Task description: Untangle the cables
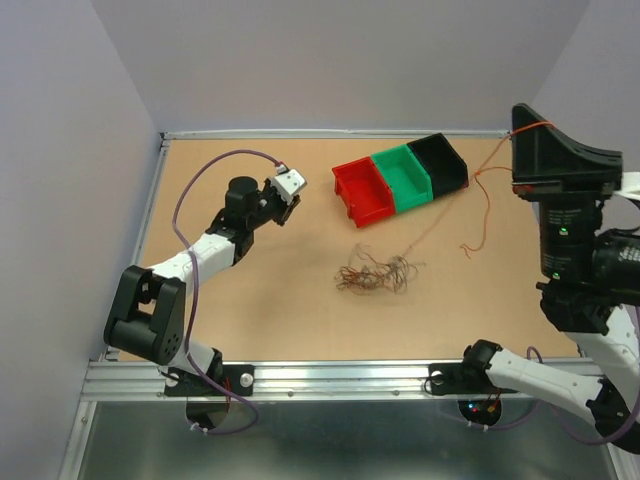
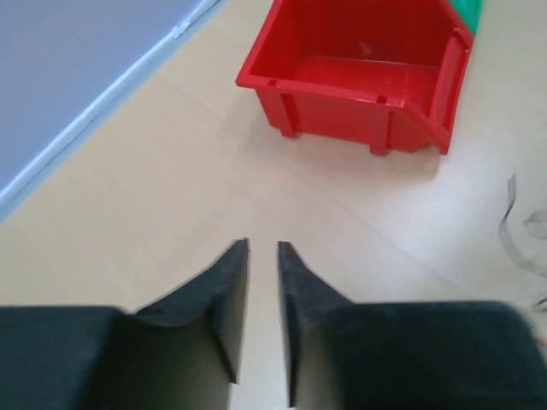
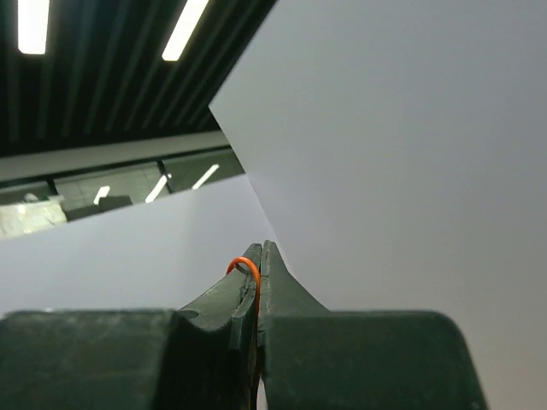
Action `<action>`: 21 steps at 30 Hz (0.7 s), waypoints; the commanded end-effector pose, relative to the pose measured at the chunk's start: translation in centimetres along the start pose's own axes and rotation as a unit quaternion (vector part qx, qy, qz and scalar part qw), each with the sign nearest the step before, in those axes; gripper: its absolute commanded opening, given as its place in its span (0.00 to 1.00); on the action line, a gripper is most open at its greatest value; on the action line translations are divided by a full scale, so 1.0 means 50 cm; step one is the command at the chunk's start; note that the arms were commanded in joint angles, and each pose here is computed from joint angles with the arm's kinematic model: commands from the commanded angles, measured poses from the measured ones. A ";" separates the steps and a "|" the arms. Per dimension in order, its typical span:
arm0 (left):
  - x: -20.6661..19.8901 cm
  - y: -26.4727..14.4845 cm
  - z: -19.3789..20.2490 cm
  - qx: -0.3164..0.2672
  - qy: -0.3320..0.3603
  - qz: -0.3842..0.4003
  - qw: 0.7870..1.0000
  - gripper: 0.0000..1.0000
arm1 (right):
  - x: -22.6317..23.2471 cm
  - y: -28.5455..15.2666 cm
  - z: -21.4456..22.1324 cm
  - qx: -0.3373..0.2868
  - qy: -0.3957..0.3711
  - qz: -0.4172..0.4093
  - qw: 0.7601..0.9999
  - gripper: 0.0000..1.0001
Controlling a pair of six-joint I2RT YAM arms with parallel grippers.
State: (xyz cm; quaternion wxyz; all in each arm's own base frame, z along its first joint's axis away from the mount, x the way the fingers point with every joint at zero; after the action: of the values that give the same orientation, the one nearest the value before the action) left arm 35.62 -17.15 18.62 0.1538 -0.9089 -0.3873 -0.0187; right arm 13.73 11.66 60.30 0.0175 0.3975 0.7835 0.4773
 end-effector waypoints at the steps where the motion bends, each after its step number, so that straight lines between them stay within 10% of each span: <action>1: -0.034 -0.041 -0.053 -0.072 0.025 0.078 0.994 0.46 | 0.002 -0.008 -0.003 -0.016 0.008 -0.013 1.000 0.01; 3: -0.059 -0.058 -0.059 -0.085 0.035 0.113 0.989 0.61 | 0.002 -0.004 0.005 -0.012 0.006 -0.014 1.000 0.01; 21: -0.171 -0.098 -0.086 -0.132 0.050 0.261 0.955 0.88 | 0.033 0.164 0.214 0.029 0.012 -0.054 0.998 0.01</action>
State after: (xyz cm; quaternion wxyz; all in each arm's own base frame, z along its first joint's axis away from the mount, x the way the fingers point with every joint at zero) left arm 28.26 -20.77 20.72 0.0915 -0.9810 -0.1639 -0.0491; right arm 23.02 22.50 57.31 0.0001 0.4029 0.8275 0.3910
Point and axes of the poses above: each gripper's point midway between its finger pads, its own y axis out along the fingers, its own x axis along the line the jaws close on, z = x × y, the point moved 6 cm from there along -y, back along the fingers, and after that the axes turned 6 degrees about -y, right-handed, at the moved point
